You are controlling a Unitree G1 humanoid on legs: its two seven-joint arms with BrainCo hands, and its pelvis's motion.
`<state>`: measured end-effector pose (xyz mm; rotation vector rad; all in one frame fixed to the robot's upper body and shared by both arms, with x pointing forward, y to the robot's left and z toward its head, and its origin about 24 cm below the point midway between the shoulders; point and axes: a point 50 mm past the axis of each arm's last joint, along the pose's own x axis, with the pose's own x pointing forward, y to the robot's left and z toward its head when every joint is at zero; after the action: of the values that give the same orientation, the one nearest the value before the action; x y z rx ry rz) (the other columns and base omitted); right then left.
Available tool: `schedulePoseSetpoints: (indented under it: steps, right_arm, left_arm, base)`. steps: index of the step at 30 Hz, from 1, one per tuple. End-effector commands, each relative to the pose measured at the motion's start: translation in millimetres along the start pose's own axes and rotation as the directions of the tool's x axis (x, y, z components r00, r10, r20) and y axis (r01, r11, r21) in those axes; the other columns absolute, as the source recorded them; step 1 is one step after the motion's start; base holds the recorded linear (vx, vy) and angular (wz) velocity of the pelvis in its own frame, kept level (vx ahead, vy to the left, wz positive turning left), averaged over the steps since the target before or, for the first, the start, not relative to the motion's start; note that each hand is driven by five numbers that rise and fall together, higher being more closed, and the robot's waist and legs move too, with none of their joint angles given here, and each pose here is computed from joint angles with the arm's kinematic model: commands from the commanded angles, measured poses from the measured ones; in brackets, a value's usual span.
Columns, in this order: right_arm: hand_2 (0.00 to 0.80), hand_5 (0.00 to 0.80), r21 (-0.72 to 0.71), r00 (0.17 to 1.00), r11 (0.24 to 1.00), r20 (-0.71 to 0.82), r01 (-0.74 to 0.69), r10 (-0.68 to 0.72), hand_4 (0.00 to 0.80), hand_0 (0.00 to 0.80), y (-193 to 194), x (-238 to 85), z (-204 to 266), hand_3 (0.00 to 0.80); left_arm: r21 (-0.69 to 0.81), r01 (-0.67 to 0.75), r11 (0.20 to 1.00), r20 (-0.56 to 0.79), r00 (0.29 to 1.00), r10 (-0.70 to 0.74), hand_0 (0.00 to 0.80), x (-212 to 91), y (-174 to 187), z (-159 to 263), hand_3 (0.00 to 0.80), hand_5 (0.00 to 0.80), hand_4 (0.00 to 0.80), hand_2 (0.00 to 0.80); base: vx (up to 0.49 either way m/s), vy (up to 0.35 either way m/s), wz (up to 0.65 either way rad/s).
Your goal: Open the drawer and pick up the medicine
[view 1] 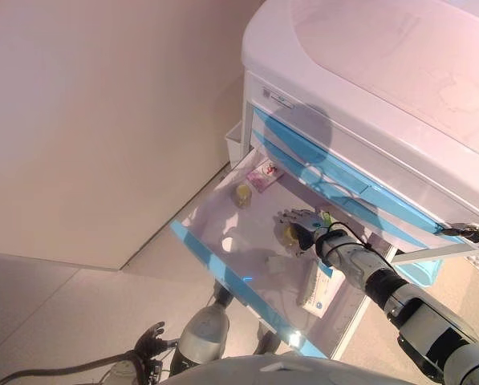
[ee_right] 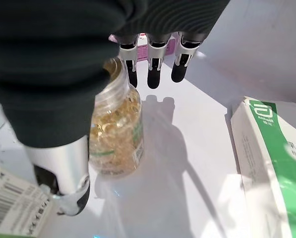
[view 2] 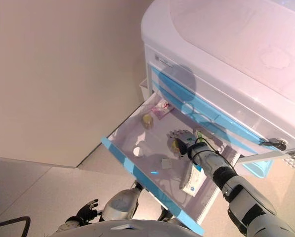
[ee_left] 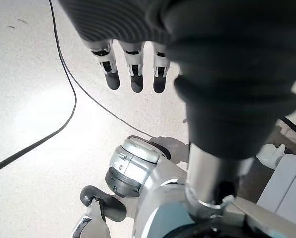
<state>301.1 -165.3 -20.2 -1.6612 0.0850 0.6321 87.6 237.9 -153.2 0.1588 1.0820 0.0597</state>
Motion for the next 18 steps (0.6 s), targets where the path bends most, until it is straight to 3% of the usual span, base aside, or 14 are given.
schedulePoseSetpoints:
  steps: [1, 9, 10, 14, 17, 18]
  right_arm:
    - [0.000, 0.000, -0.063, 0.997, 0.996, 0.042, 0.067, -0.064, 0.000, 0.000, -14.3, 4.6, 6.6, 0.000]
    - [0.000, 0.000, -0.057, 0.998, 0.997, 0.038, 0.059, -0.057, 0.000, 0.000, -11.4, 4.3, 6.7, 0.000]
    - [0.056, 0.056, -0.057, 0.998, 0.997, 0.037, 0.058, -0.056, 0.056, 0.056, -11.0, 4.0, 6.4, 0.056]
    - [0.605, 0.605, -0.055, 0.998, 0.997, 0.039, 0.055, -0.053, 0.605, 0.605, -11.2, 4.4, 7.0, 0.605]
    - [0.800, 0.800, -0.055, 0.998, 0.997, 0.040, 0.052, -0.050, 0.800, 0.800, -10.0, 4.1, 6.5, 0.800]
    - [0.800, 0.800, -0.057, 0.998, 0.997, 0.041, 0.052, -0.050, 0.800, 0.800, -10.7, 4.2, 6.2, 0.800]
  left_arm:
    - [0.092, 0.002, 0.996, 0.003, 1.000, -0.002, 0.000, 1.6, 6.0, 4.3, 0.000, 0.000, 0.000, 0.000]
    - [0.096, 0.006, 0.995, 0.001, 1.000, -0.006, 0.000, 1.7, 5.4, 4.1, 0.000, 0.000, 0.000, 0.000]
    - [0.096, 0.006, 0.995, 0.002, 1.000, -0.006, 0.000, 1.5, 5.8, 3.9, 0.000, 0.000, 0.000, 0.000]
    - [0.099, 0.005, 0.995, 0.001, 1.000, -0.006, 0.000, 1.6, 5.8, 3.8, 0.000, 0.000, 0.000, 0.000]
    - [0.101, 0.006, 0.995, 0.001, 1.000, -0.006, 0.000, 1.8, 6.4, 4.5, 0.000, 0.000, 0.000, 0.000]
    - [0.100, 0.006, 0.995, 0.001, 1.000, -0.006, 0.000, 1.8, 6.7, 4.9, 0.000, 0.000, 0.000, 0.000]
  base:
    - [0.000, 0.000, 0.00]
    - [0.000, 0.000, 0.00]
    - [0.000, 0.000, 0.00]
    - [0.000, 0.000, 0.00]
    - [0.000, 0.000, 0.00]
    - [0.000, 0.000, 0.00]
